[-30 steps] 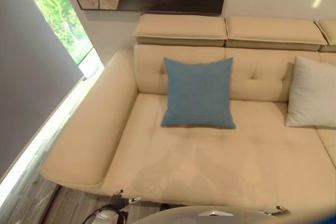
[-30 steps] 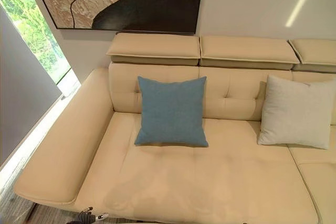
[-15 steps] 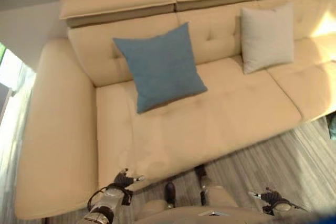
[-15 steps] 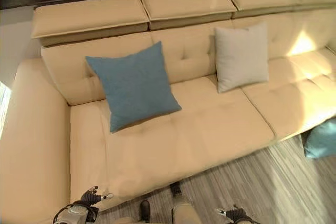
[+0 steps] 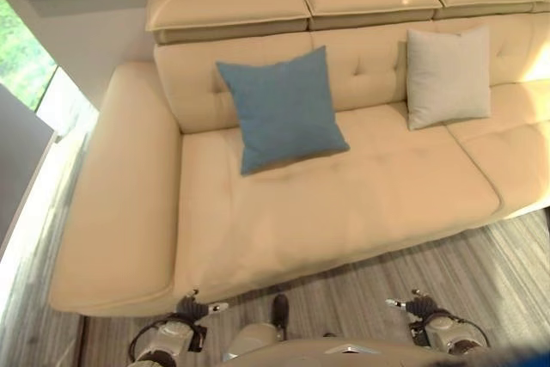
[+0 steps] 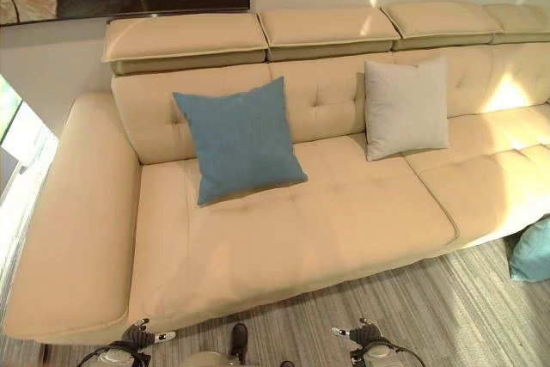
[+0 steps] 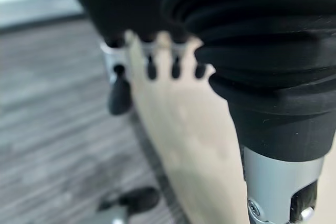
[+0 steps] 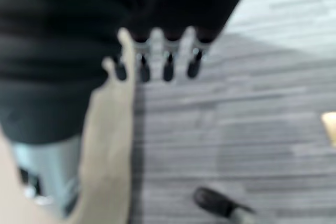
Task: Pick up all the scattered cushions and arrange them neatly on the sofa.
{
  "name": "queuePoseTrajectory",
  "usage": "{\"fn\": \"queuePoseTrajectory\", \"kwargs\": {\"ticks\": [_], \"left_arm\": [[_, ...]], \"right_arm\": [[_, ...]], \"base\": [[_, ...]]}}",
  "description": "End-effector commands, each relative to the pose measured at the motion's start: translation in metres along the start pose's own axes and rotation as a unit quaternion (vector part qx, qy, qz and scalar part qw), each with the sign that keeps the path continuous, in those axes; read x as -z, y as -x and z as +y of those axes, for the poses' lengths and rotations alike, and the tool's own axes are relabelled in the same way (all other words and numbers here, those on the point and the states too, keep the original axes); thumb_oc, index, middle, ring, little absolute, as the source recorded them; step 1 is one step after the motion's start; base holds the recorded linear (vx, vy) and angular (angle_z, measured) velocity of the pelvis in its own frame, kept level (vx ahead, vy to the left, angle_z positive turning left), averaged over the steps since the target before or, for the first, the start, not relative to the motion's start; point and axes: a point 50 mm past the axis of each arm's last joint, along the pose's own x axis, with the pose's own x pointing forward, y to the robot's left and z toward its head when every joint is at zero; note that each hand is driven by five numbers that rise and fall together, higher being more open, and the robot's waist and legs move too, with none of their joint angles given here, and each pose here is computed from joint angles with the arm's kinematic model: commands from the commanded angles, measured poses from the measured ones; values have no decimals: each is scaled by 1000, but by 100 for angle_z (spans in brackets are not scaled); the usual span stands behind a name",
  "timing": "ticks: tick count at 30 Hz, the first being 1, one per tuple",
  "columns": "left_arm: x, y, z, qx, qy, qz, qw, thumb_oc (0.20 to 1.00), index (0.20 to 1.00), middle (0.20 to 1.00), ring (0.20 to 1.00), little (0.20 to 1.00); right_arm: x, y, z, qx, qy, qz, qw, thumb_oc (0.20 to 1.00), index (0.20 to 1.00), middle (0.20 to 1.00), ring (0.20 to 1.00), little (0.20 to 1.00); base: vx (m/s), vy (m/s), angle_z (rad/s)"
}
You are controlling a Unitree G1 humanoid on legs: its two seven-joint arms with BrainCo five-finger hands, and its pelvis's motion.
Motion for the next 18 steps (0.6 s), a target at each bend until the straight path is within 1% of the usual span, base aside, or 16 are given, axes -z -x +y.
{"fn": "queuePoseTrajectory", "kwargs": {"ticks": [1, 3, 6, 9, 12, 15, 18], "left_arm": [[-29, -6, -3, -3, -17, -25, 1000, 1000, 1000, 1000, 1000, 1000], [-27, -5, -11, 9, -20, -19, 1000, 1000, 1000, 1000, 1000, 1000], [-33, -5, -17, 16, -36, -31, 999, 1000, 1000, 1000, 1000, 1000], [-35, -5, -21, 16, -58, -35, 998, 1000, 1000, 1000, 1000, 1000], [-28, -4, -19, 8, -57, -25, 998, 1000, 1000, 1000, 1000, 1000], [-20, -3, -23, 10, -64, -15, 998, 1000, 1000, 1000, 1000, 1000], [-15, -2, -30, 17, -66, -2, 998, 1000, 1000, 1000, 1000, 1000]], "right_arm": [[-1, -2, -19, 32, -12, 2, 999, 1000, 1000, 1000, 1000, 1000], [7, -1, -15, 26, -22, 17, 999, 1000, 1000, 1000, 1000, 1000], [-1, -1, -9, 20, -25, 6, 999, 1000, 1000, 1000, 1000, 1000], [-18, 0, 10, 1, -11, -17, 1000, 1000, 1000, 1000, 1000, 1000], [-31, 2, 30, -18, 1, -43, 999, 1000, 1000, 1000, 1000, 1000], [-32, 5, 41, -27, 22, -53, 998, 1000, 1000, 1000, 1000, 1000], [-33, 6, 49, -34, 34, -55, 997, 1000, 1000, 1000, 1000, 1000]], "base": [[-130, 53, -41], [-143, 172, -63], [-107, 231, -53], [-125, 226, -74], [-203, 198, -132], [-209, 151, -184], [-151, 11, -51]]}}
